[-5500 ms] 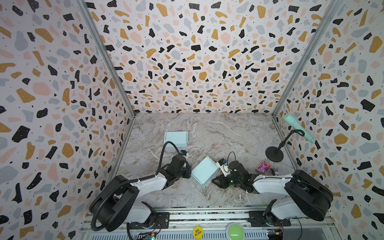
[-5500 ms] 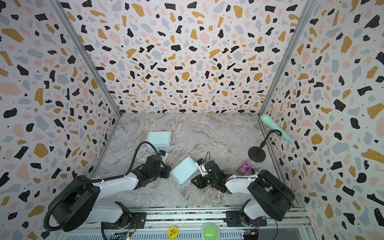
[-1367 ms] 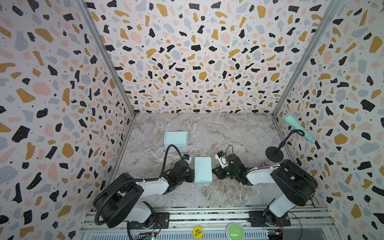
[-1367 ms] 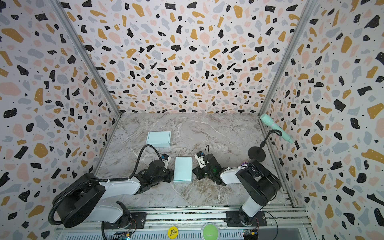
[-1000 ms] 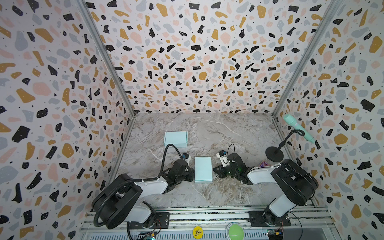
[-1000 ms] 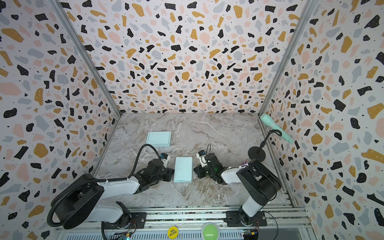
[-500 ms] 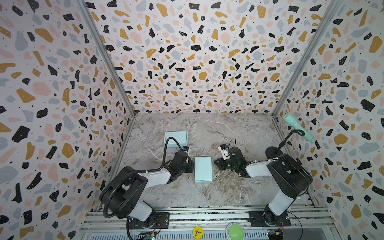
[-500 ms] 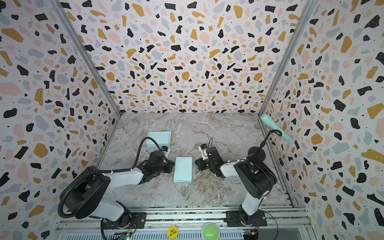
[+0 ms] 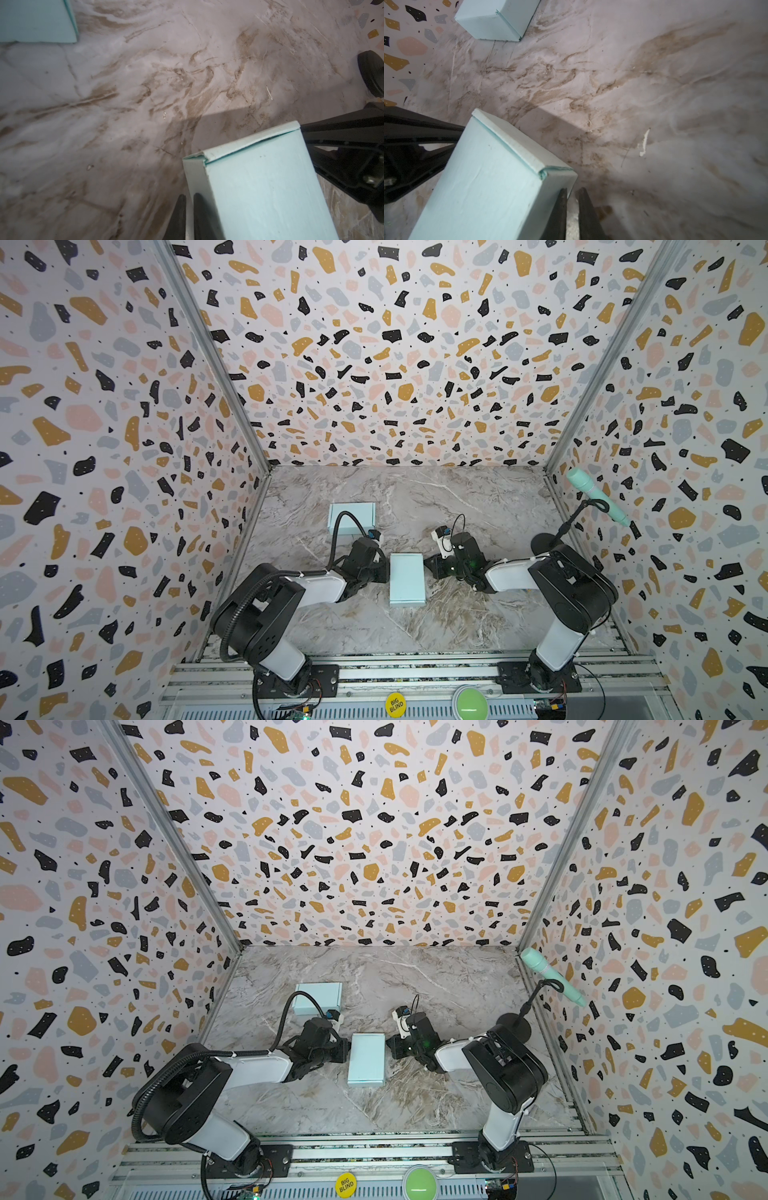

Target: Fold the paper box

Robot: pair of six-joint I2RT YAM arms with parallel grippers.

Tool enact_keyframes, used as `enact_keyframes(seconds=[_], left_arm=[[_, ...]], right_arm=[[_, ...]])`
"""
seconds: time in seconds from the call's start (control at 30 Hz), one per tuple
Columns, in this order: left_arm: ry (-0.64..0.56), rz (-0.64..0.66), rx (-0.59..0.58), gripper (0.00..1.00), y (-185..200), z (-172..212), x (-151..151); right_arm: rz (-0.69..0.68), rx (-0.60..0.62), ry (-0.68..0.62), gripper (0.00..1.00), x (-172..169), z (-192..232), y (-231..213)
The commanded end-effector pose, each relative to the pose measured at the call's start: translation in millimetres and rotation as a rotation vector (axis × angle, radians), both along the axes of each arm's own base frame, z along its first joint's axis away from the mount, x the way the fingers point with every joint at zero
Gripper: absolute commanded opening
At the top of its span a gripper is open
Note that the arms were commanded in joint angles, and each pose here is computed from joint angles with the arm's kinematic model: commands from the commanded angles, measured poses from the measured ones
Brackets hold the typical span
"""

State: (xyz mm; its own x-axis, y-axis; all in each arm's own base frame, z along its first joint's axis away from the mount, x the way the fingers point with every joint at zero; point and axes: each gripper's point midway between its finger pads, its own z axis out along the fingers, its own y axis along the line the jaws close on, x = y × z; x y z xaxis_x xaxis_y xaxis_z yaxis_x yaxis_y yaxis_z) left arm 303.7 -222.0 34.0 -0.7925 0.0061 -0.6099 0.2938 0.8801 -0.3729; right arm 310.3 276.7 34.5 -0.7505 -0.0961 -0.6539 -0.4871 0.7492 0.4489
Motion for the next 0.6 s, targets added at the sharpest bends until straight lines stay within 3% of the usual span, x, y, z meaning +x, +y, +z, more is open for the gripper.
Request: enact_keyframes(seconds=[0.0, 0.3, 0.57], left_arm=[[-0.05, 0.048, 0.028, 0.12, 9.3, 15.9, 6.2], [-0.062, 0.112, -0.032, 0.21, 34.8, 31.3, -29.6], [-0.086, 0.09, -0.123, 0.44, 32.4, 47.1, -78.8]], right_arm=[[-0.014, 0.002, -0.035, 0.17, 1.5, 15.3, -8.3], [-0.035, -0.058, -0.067, 0.34, 7.6, 31.7, -22.8], [-0.043, -0.079, -0.106, 0.59, 28.5, 55.9, -30.2]])
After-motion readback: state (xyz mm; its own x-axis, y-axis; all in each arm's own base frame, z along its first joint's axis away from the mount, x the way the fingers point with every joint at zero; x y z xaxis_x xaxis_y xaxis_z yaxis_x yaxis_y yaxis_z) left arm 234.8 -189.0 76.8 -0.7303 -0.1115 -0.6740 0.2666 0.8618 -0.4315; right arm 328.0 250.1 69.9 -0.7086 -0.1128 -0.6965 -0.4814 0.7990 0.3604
